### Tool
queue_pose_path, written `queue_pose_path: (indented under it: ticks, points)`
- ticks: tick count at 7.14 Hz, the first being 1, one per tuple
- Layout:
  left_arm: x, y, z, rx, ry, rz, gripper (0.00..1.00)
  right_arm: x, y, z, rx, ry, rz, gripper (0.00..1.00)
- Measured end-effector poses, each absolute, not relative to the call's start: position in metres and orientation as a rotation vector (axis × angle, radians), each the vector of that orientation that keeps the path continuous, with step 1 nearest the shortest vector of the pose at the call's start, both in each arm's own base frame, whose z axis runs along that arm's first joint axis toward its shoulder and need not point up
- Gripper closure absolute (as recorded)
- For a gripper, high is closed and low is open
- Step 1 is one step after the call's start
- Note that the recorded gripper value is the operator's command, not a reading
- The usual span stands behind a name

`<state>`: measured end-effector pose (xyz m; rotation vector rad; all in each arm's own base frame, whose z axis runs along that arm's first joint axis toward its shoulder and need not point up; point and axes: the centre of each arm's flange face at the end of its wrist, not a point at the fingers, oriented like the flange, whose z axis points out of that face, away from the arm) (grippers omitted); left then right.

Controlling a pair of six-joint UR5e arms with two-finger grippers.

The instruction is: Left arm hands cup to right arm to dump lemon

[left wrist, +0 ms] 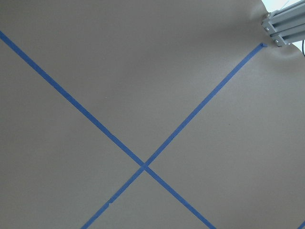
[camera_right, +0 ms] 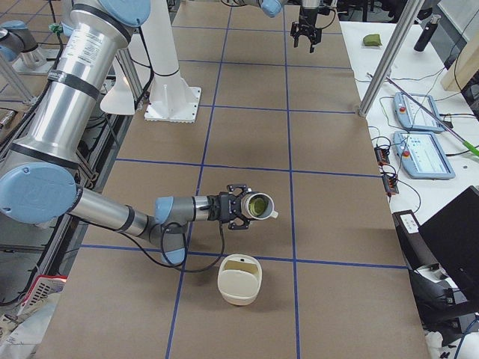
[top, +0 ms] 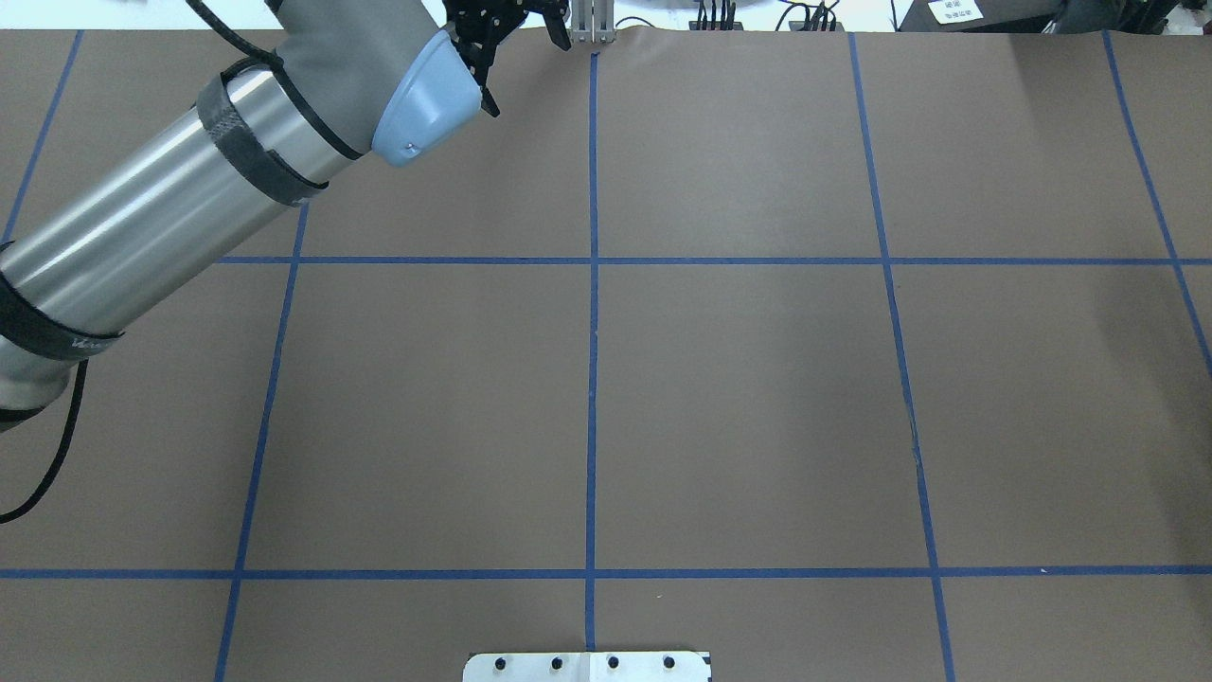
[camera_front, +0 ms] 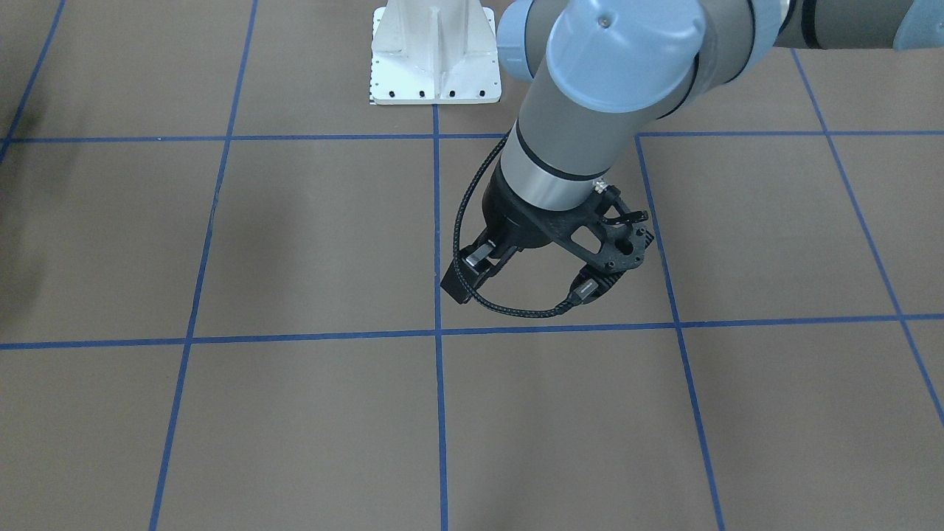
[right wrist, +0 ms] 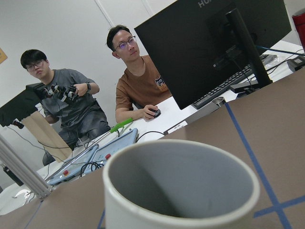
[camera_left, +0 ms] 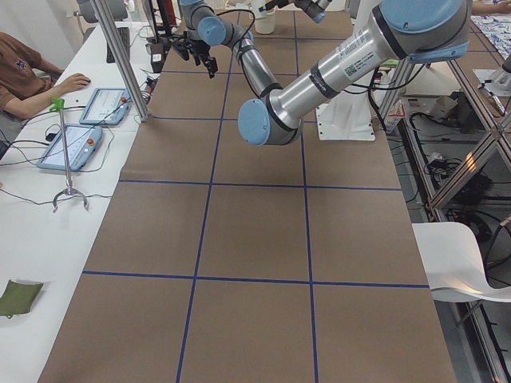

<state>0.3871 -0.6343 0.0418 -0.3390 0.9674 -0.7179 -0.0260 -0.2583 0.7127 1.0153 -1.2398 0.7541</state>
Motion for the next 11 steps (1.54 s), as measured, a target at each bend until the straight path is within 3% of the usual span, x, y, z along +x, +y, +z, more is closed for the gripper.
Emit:
queue_pose_path:
  ticks: [3, 11]
  points:
    - [0.387, -0.634, 0.04, -0.327, 0.967, -0.717, 0.0, 0.022, -0.221, 0.755, 0.865, -1.422, 1.007, 0.71]
    - [0.373, -0.633, 0.011, -0.252, 0.98, -0.719, 0.0, 0.027, -0.247, 0.747, 0.362, -1.925, 1.665, 0.72]
